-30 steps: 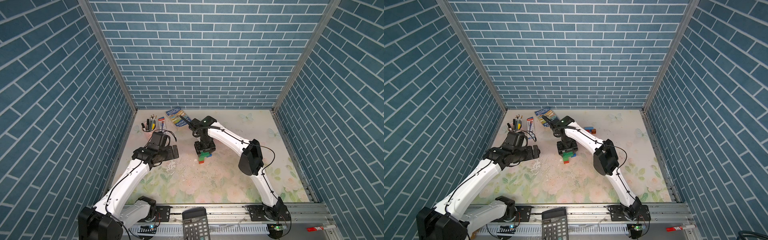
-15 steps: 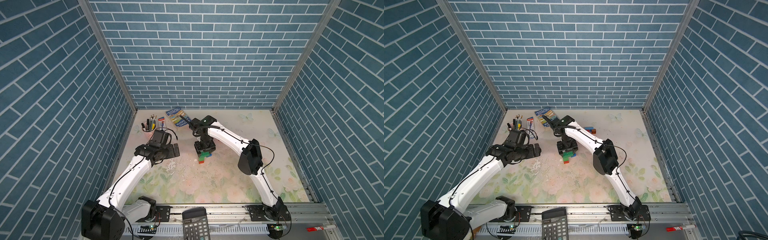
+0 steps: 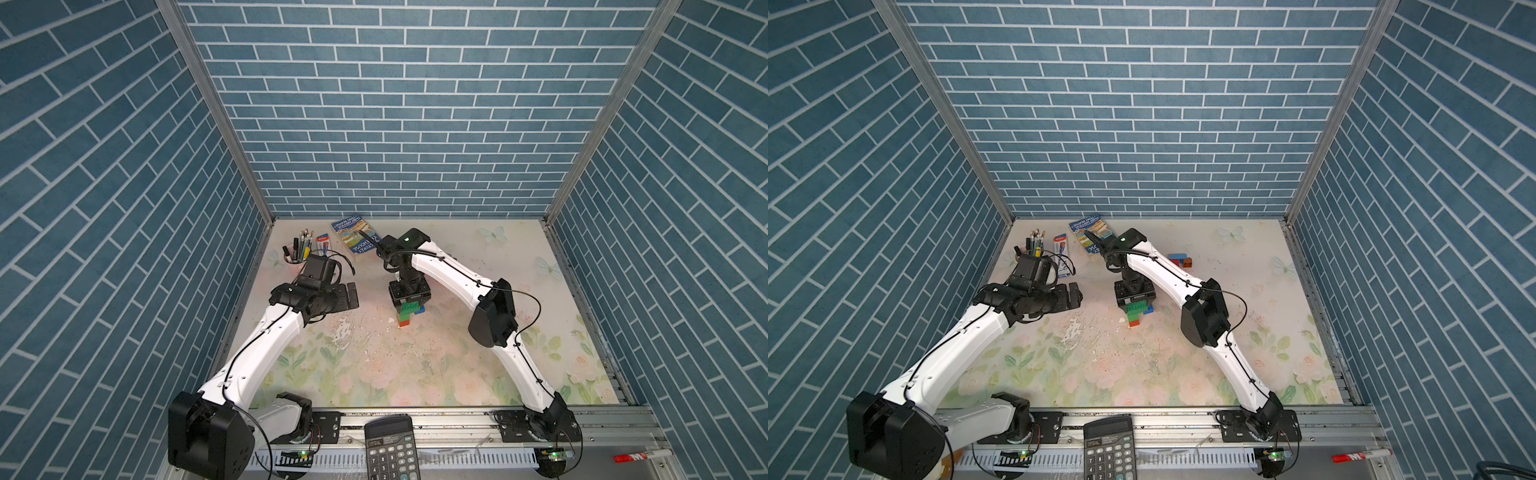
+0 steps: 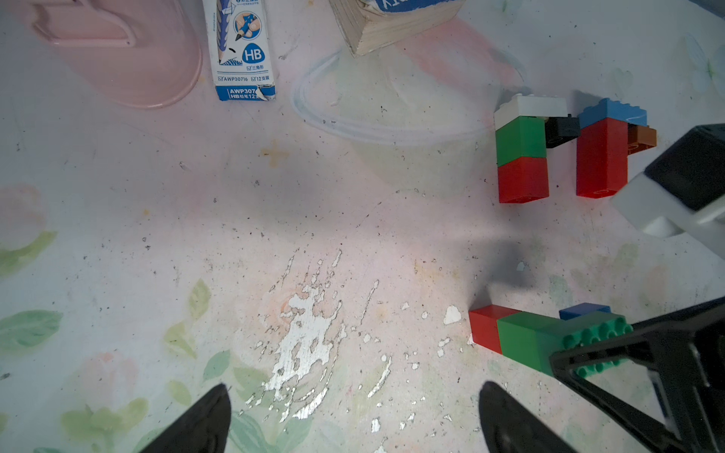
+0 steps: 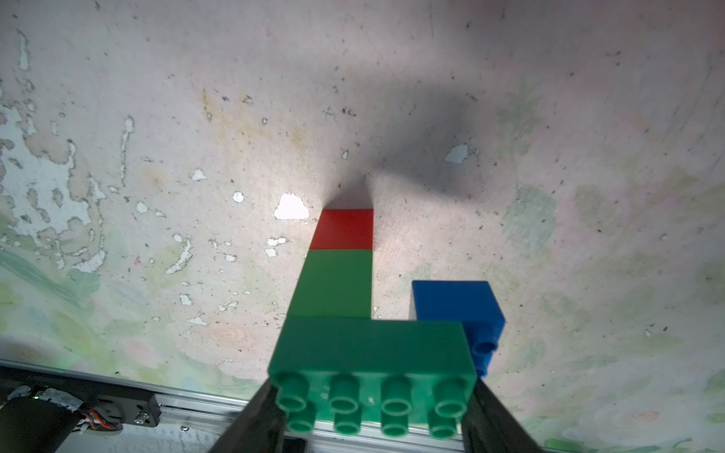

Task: Assemble the letter r with lego
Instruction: Assemble the lego brick with the lego brick.

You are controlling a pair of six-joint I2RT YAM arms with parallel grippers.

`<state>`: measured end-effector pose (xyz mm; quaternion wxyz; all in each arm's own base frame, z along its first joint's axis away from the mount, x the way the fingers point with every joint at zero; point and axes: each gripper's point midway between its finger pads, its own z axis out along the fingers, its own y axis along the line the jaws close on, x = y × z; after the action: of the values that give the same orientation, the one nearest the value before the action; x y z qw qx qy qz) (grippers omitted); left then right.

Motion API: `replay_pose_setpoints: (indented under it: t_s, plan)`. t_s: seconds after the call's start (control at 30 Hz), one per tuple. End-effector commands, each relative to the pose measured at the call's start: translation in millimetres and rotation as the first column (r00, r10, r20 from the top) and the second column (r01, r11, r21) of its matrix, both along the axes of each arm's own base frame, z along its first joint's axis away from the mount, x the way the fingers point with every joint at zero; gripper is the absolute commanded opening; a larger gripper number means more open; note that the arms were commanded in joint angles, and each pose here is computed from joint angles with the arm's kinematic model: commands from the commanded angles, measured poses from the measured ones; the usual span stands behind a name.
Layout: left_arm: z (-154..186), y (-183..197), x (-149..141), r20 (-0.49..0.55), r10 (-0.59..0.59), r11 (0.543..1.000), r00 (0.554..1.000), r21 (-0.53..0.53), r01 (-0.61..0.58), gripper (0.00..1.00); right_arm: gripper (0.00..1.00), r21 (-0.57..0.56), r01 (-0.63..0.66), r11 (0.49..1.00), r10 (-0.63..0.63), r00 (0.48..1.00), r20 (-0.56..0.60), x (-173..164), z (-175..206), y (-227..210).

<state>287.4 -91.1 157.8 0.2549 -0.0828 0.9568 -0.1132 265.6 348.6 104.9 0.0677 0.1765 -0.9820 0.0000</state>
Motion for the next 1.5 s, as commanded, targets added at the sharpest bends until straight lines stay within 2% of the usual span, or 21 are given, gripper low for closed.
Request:
replay_pose_setpoints:
  t_s: [0.0, 0.3, 0.5, 0.7, 0.9, 0.97, 1.47]
  plan:
    - [7.6, -1.7, 8.0, 0.028, -0.008, 1.0, 1.0, -0.014, 0.008, 1.0, 0.04, -0.253, -0.008, 0.967, 0.001, 1.0, -0.027, 4.7, -41.7, -42.8]
    - [6.0, -2.0, 7.9, 0.021, -0.006, 1.0, 1.0, -0.018, 0.006, 1.0, 0.04, -0.231, -0.001, 0.973, -0.02, 0.996, -0.088, -9.2, -81.5, -41.5]
    - [8.9, -0.8, 7.8, 0.02, -0.006, 1.0, 1.0, -0.01, 0.006, 1.0, 0.04, -0.222, 0.007, 0.975, -0.022, 0.998, -0.065, -4.2, -75.3, -40.2]
    - [13.0, -2.8, 12.1, 0.03, -0.01, 1.0, 0.999, -0.015, 0.01, 1.0, 0.06, -0.196, 0.024, 0.98, -0.024, 1.0, -0.001, 7.5, -49.8, -34.5]
    - [16.9, -3.8, 16.0, 0.045, -0.013, 1.0, 0.999, -0.016, 0.014, 1.0, 0.13, -0.16, 0.031, 0.987, -0.02, 0.997, 0.07, 21.1, -17.6, -27.9]
    - [17.8, -4.0, 16.7, 0.048, -0.011, 1.0, 0.999, -0.019, 0.012, 1.0, 0.18, -0.142, 0.039, 0.989, -0.027, 0.996, 0.086, 23.5, -10.3, -26.3]
    - [21.6, -4.2, 12.4, 0.056, -0.005, 0.999, 0.998, -0.035, 0.007, 0.99, 0.47, -0.055, 0.077, 0.996, -0.074, 0.996, 0.054, 19.2, -13.1, -18.4]
